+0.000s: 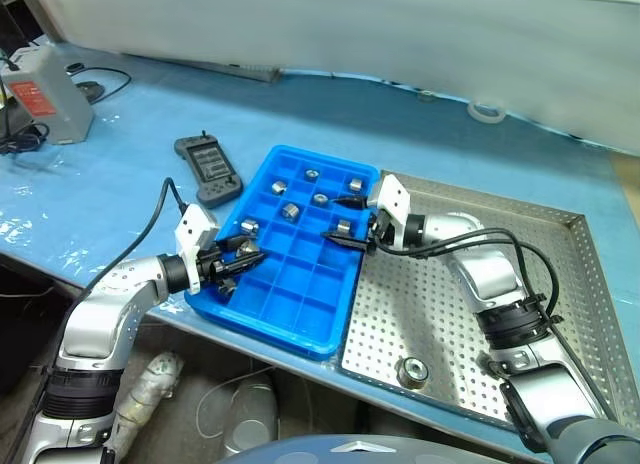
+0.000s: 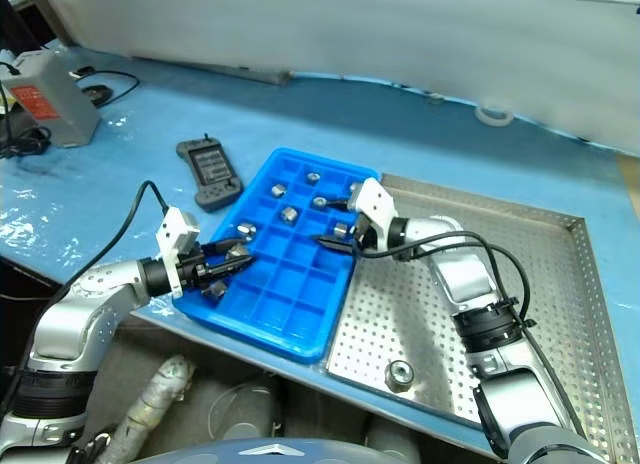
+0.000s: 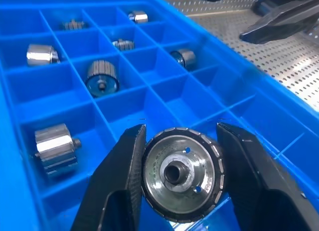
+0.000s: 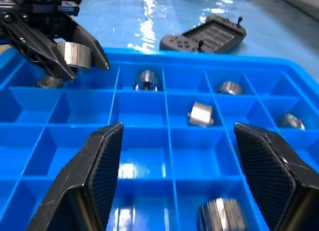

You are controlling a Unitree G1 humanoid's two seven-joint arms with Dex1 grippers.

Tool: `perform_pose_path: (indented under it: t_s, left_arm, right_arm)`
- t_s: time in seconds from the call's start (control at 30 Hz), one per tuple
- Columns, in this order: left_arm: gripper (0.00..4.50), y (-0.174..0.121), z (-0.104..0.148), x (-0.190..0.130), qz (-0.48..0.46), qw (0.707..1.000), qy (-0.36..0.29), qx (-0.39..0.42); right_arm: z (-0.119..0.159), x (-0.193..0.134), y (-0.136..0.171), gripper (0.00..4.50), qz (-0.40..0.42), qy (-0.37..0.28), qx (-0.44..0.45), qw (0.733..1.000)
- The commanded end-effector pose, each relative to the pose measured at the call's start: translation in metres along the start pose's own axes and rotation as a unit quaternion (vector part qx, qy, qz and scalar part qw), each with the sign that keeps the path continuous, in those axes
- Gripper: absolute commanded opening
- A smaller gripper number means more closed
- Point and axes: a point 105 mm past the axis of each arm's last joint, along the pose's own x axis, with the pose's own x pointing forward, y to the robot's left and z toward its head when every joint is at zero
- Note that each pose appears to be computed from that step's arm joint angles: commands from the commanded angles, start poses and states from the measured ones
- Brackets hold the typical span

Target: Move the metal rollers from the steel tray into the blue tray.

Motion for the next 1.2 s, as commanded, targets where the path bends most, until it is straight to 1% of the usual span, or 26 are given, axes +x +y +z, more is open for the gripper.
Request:
perform_pose_path:
  t_s: [0.03, 0.2, 0.27, 0.33, 0.43, 0.6, 0.77, 0.83, 0.93, 1.07, 1.2]
  left_arm:
    - [1.87, 0.002, -0.006, 0.009, -0.011, 1.0, 0.002, 0.001]
    - [1.87, 0.005, -0.012, 0.021, -0.022, 1.0, 0.01, -0.003]
    - [2.6, 0.008, -0.019, 0.022, -0.029, 0.999, 0.026, -0.017]
    - [3.11, 0.014, -0.025, 0.02, -0.019, 0.999, 0.042, -0.012]
    - [4.04, 0.019, -0.023, 0.018, -0.016, 0.999, 0.05, -0.003]
    - [4.04, 0.026, -0.013, 0.017, -0.012, 0.999, 0.038, 0.014]
    - [4.04, 0.029, 0.022, 0.024, -0.029, 0.999, -0.008, 0.039]
    - [4.04, 0.026, 0.029, 0.031, -0.054, 0.997, -0.007, 0.048]
    - [4.04, 0.017, 0.033, 0.051, -0.102, 0.992, 0.004, 0.07]
    - [4.04, -0.002, 0.047, 0.085, -0.167, 0.981, -0.004, 0.093]
    - [4.04, -0.027, 0.057, 0.127, -0.23, 0.967, -0.016, 0.11]
  right_arm:
    - [0.013, -0.005, -0.002, 3.7, -0.018, -0.016, -0.02, 1.0]
    - [0.014, -0.008, -0.003, 3.7, -0.034, -0.016, -0.019, 0.999]
    - [0.014, -0.01, -0.003, 3.7, -0.038, -0.015, -0.019, 0.999]
    - [0.014, -0.012, -0.004, 3.7, -0.044, -0.015, -0.018, 0.999]
    - [0.014, -0.015, -0.004, 3.7, -0.049, -0.013, -0.016, 0.999]
    - [0.013, -0.016, -0.002, 3.7, -0.054, -0.012, -0.013, 0.998]
    - [0.015, -0.025, -0.008, 3.7, -0.069, -0.01, -0.012, 0.998]
    - [0.018, -0.029, -0.01, 3.7, -0.073, -0.012, -0.011, 0.997]
    - [0.02, -0.04, -0.014, 3.7, -0.086, -0.006, -0.013, 0.996]
    - [0.016, -0.061, -0.017, 3.7, -0.117, 0.012, -0.012, 0.993]
    - [0.013, -0.082, -0.011, 3.7, -0.161, 0.029, -0.003, 0.986]
